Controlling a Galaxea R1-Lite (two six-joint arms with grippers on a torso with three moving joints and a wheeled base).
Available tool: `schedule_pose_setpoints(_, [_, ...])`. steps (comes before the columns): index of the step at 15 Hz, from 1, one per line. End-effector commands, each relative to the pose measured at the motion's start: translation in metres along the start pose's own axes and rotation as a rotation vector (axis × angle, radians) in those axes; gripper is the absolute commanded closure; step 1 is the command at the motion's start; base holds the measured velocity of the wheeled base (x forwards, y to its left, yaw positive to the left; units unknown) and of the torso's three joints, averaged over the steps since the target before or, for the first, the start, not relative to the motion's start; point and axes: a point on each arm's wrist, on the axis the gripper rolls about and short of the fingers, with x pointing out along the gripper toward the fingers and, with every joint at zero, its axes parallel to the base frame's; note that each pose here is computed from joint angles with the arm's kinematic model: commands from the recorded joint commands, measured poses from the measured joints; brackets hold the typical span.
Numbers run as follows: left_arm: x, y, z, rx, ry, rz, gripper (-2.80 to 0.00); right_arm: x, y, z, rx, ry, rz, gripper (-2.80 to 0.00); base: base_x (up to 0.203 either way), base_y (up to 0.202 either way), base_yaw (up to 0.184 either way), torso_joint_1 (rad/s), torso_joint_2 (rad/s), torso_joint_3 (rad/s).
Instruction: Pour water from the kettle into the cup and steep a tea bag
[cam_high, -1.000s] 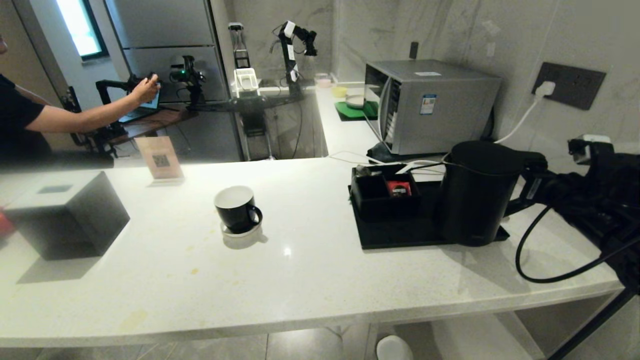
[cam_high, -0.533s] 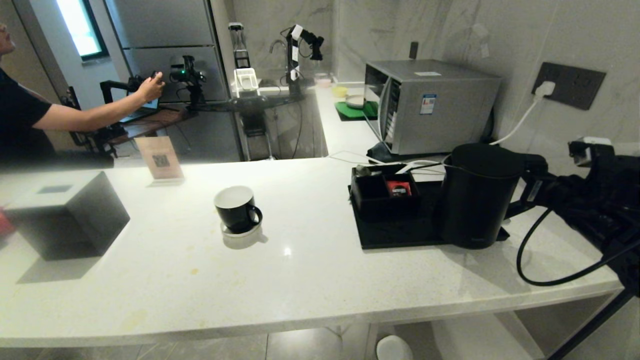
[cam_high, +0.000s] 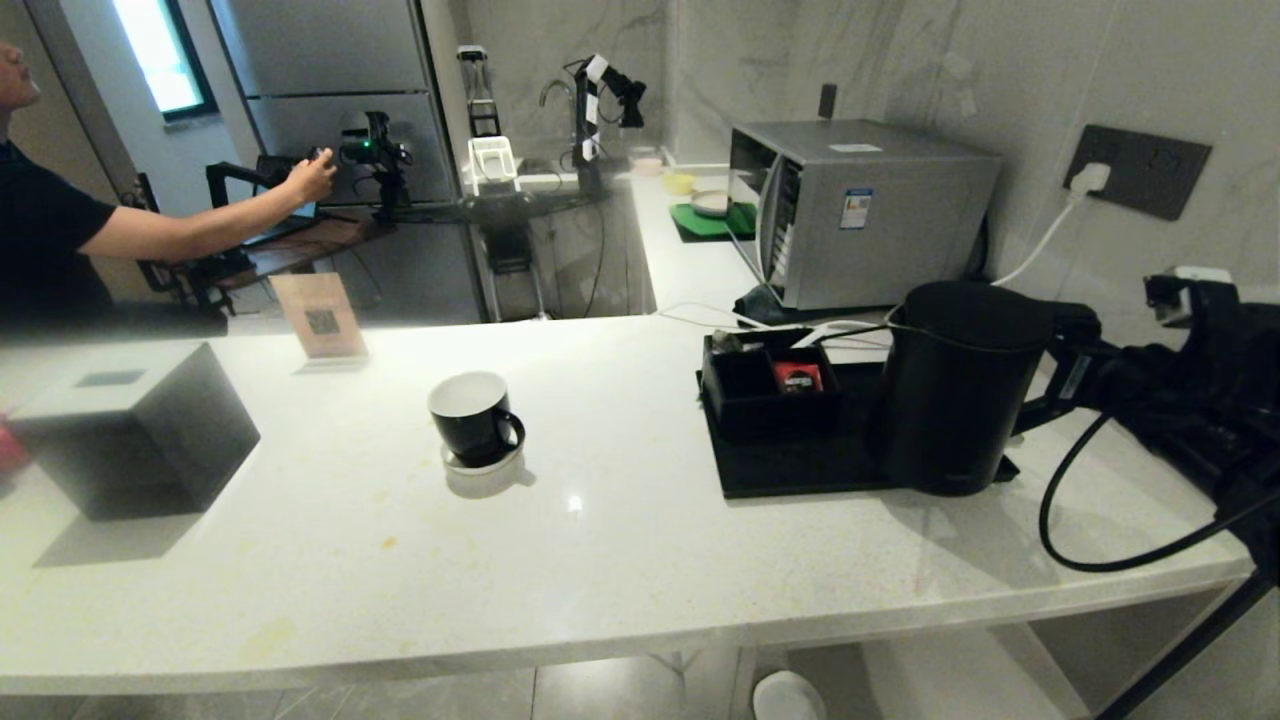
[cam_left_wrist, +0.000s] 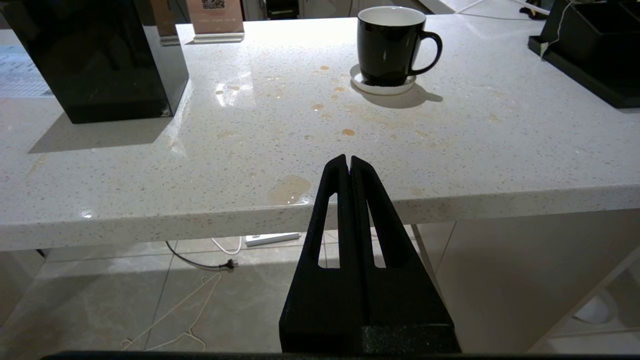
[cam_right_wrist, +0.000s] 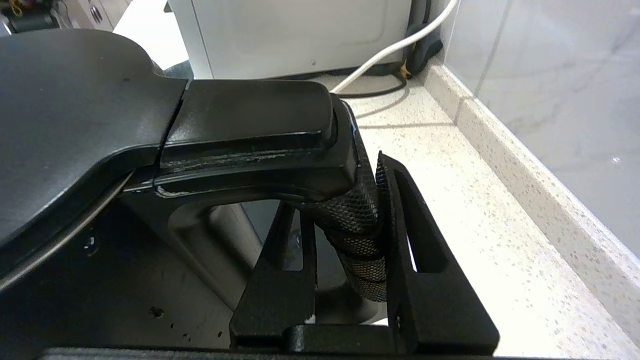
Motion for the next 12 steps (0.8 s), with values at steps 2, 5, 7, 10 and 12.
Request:
schedule_pose_setpoints(2, [0.0, 0.0, 0.0, -0.004, -0.001, 0.001, 0.0, -0.0054, 0.0, 0.0115, 0.002, -0.017, -0.001, 0.0, 0.0, 0.0, 0.0, 0.0, 0.0, 0.0])
schedule_pose_setpoints(5, [0.0, 0.0, 0.0, -0.004, -0.001, 0.001, 0.0, -0.0084, 0.0, 0.014, 0.001, -0.013, -0.001, 0.0, 0.0, 0.0, 0.0, 0.0, 0.0, 0.0])
schedule_pose_setpoints(7, [0.0, 0.0, 0.0, -0.006, -0.001, 0.001, 0.0, -0.0096, 0.0004, 0.0145, 0.0, -0.001, 0.002, 0.0, 0.0, 0.0, 0.0, 0.0, 0.0, 0.0])
schedule_pose_setpoints(10, [0.0, 0.0, 0.0, -0.006, -0.001, 0.001, 0.0, -0.0105, 0.0009, 0.0156, 0.001, -0.002, 0.003, 0.0, 0.0, 0.0, 0.0, 0.0, 0.0, 0.0])
schedule_pose_setpoints(12, [0.0, 0.0, 0.0, -0.006, -0.001, 0.001, 0.0, -0.0108, 0.0031, 0.0154, 0.001, -0.003, 0.009, 0.0, 0.0, 0.0, 0.0, 0.0, 0.0, 0.0])
